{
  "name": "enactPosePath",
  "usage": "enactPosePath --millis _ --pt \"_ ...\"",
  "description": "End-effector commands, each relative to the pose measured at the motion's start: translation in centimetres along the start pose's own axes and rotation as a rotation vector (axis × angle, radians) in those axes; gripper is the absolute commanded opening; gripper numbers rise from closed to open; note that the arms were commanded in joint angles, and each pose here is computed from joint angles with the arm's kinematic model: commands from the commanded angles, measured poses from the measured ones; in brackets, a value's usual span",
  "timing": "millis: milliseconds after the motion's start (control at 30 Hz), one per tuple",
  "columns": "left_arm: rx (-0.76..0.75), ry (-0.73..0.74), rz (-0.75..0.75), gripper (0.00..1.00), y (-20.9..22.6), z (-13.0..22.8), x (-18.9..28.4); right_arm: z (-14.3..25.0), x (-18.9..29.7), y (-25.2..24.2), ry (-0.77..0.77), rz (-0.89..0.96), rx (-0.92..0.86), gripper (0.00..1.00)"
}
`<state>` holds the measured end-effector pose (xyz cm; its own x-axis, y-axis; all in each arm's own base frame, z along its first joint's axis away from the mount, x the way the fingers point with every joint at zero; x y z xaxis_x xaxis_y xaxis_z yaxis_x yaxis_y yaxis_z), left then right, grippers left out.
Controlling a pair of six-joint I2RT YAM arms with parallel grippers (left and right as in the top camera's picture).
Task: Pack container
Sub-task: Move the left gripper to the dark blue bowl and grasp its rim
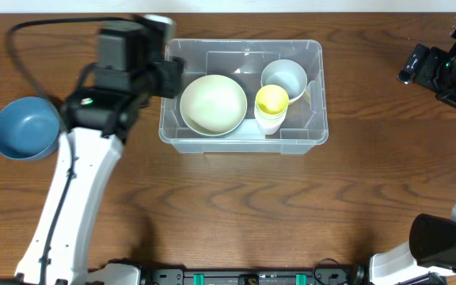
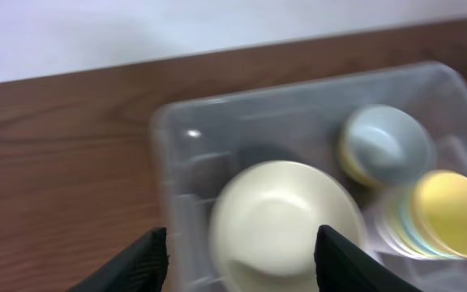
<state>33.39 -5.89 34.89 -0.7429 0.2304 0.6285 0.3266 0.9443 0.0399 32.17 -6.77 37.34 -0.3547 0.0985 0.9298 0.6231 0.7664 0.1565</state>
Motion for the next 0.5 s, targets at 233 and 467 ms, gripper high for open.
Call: enactPosePath --millis 233,467 --pt "0.252 0.137 -0.325 0.65 12.8 4.5 -1.3 0.0 0.7 -0.1 -0.019 -0.009 -0.002 0.99" --pt "0.376 0.245 -0.41 0.81 19.4 9.2 -5.2 0.0 0.7 -0.1 -0.019 -0.009 -0.002 0.99"
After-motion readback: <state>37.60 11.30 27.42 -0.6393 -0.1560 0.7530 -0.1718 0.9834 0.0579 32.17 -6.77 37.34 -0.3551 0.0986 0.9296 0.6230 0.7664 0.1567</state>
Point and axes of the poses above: each gripper's point midway between its finger pads, its own x axis back along the fingers, its own y axis along the line the jaws close on, z = x × y, the point moved 10 cm from there along x, back along the fingers, and after that the axes turned 10 degrees about -x, right-handed, at the moved point
